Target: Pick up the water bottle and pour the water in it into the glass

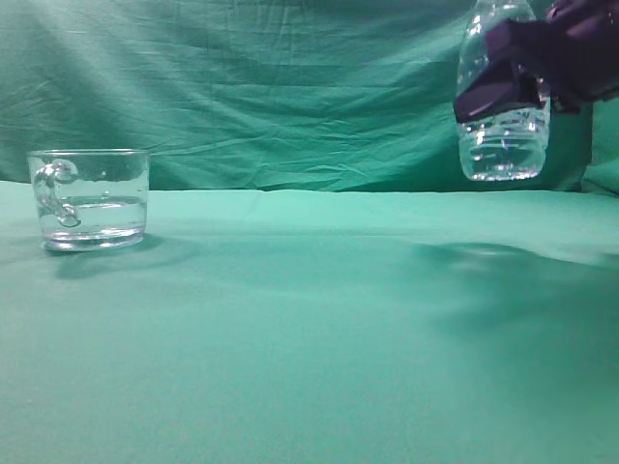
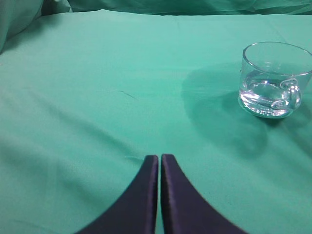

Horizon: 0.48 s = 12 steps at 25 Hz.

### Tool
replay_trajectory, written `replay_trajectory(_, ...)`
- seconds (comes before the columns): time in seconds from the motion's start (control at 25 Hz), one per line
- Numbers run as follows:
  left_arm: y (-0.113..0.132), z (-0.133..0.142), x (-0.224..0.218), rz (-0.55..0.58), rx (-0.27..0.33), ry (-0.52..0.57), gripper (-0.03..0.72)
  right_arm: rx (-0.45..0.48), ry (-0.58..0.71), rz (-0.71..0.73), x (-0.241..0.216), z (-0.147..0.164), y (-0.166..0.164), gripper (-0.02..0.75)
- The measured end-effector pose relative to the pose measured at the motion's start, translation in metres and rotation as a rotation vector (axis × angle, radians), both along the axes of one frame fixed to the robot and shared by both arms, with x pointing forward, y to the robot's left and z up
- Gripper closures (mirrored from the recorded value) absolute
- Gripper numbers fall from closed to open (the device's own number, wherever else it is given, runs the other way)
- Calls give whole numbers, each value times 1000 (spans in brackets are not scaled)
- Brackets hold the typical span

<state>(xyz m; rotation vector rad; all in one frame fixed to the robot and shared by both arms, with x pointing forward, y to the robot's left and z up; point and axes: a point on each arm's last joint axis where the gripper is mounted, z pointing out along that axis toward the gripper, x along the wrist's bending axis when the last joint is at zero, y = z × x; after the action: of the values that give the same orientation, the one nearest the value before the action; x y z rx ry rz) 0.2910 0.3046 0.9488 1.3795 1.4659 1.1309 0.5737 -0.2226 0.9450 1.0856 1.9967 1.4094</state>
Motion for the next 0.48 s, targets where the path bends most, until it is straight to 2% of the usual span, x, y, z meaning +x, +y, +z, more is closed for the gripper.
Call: replay_trajectory(0.48,0,0,0,0,0,0,688,-55,-16,160,0,-36,9,468)
